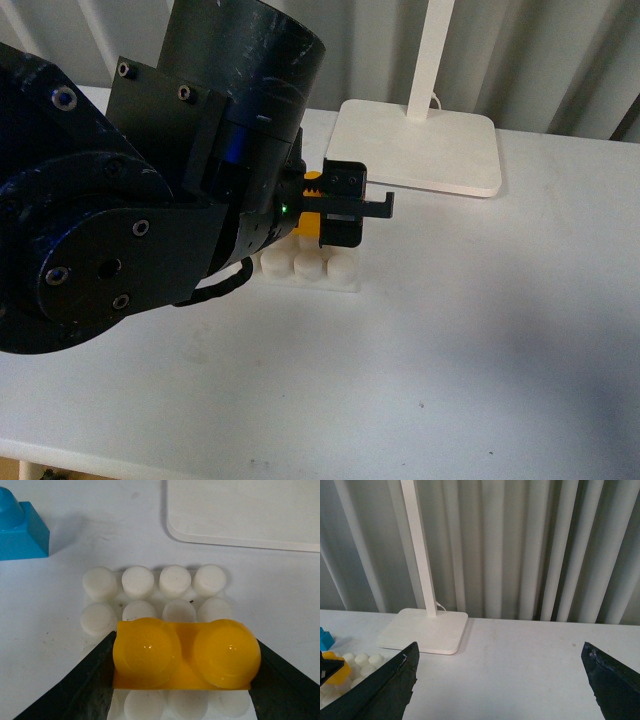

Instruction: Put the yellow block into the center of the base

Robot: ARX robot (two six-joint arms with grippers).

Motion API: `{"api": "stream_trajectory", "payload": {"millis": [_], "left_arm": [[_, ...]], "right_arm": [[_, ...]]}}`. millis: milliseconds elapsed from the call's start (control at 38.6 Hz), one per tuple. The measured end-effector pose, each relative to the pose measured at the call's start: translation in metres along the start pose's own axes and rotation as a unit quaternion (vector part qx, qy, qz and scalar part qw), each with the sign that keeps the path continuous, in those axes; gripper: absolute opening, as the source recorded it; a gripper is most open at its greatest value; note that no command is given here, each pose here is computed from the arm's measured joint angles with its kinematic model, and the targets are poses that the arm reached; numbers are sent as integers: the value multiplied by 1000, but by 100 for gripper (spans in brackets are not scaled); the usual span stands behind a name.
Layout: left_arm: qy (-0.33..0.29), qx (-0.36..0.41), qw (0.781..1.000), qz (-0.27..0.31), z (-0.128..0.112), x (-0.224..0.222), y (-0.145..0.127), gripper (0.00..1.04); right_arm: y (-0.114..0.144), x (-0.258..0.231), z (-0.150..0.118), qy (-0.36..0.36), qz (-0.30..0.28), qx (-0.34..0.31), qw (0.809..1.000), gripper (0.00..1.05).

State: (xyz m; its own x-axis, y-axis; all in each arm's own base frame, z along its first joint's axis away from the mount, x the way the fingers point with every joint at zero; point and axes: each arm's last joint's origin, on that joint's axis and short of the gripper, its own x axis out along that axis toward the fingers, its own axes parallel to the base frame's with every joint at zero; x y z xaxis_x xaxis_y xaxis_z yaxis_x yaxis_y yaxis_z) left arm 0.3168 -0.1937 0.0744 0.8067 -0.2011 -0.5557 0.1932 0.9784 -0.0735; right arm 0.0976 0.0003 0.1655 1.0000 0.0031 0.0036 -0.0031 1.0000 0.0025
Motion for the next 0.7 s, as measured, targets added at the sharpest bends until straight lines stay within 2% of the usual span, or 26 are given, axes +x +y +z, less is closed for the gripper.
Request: {"api": "stream_trajectory", "payload": {"millis": [700], "left_arm": [[14, -3, 1000, 3, -11, 7, -4, 66]], "right_arm": [[0, 0, 0, 0, 0, 0, 1000, 95]]}}
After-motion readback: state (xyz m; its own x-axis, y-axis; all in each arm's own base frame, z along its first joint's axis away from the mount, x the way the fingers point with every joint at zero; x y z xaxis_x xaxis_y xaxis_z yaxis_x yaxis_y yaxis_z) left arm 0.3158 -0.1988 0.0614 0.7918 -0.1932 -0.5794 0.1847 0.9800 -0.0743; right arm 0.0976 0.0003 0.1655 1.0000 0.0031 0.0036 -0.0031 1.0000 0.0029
